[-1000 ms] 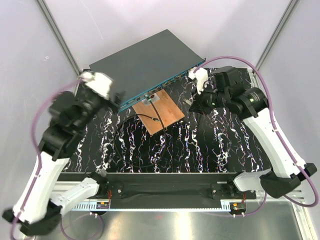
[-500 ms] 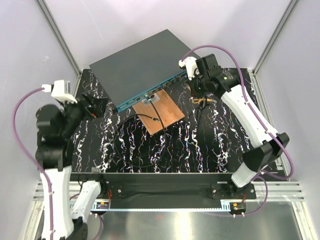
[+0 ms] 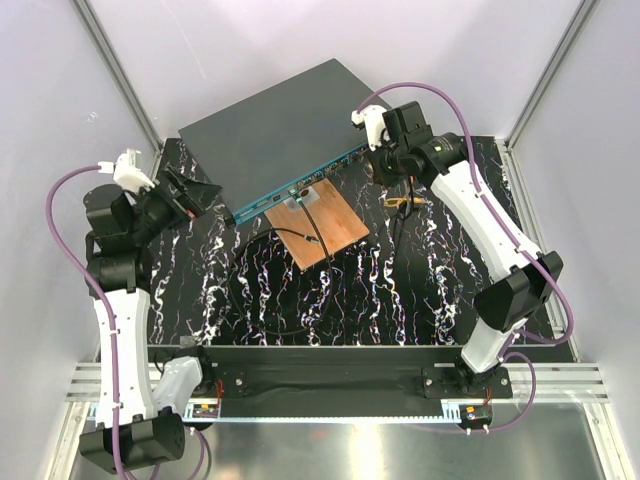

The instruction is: Insert the plug into the switch port

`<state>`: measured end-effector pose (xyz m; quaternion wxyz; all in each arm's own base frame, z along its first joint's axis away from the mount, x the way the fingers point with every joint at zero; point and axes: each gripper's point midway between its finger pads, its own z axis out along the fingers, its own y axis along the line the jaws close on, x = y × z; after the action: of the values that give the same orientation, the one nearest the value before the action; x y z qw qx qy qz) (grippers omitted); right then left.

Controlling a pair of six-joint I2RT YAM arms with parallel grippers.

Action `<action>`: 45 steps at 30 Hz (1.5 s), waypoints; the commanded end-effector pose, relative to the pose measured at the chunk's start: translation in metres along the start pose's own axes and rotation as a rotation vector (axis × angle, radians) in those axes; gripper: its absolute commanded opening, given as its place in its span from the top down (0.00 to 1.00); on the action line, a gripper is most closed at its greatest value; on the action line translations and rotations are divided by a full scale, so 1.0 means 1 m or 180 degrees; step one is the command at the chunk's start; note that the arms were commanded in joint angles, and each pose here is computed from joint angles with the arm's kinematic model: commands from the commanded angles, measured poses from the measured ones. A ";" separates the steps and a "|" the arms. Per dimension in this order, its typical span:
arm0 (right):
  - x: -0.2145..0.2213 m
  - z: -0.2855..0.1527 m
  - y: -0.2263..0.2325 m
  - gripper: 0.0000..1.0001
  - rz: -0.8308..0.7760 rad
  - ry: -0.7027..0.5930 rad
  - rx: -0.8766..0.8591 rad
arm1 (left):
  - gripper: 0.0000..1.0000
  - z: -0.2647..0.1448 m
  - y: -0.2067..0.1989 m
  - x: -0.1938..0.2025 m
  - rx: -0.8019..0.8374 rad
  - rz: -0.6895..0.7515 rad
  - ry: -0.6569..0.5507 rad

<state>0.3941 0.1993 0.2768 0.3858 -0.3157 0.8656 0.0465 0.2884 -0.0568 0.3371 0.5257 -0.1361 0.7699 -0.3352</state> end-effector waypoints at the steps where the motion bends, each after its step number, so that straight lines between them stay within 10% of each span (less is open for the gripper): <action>1: -0.029 -0.011 -0.012 1.00 0.0096 -0.0311 0.0154 | 0.01 0.002 -0.015 -0.015 0.0231 0.0003 -0.0187; 14: -0.030 -0.008 -0.013 1.00 0.0175 -0.0280 0.0189 | 0.01 0.030 -0.008 -0.004 0.0699 -0.0756 -0.0151; 45: -0.047 -0.004 -0.011 1.00 0.0262 -0.0392 0.0130 | 0.01 0.034 -0.004 -0.008 0.0771 -0.0696 -0.0292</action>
<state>0.4132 0.2079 0.2871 0.4037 -0.2824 0.8687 0.0511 0.3236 -0.0677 0.3202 0.5061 -0.1970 0.6953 -0.4707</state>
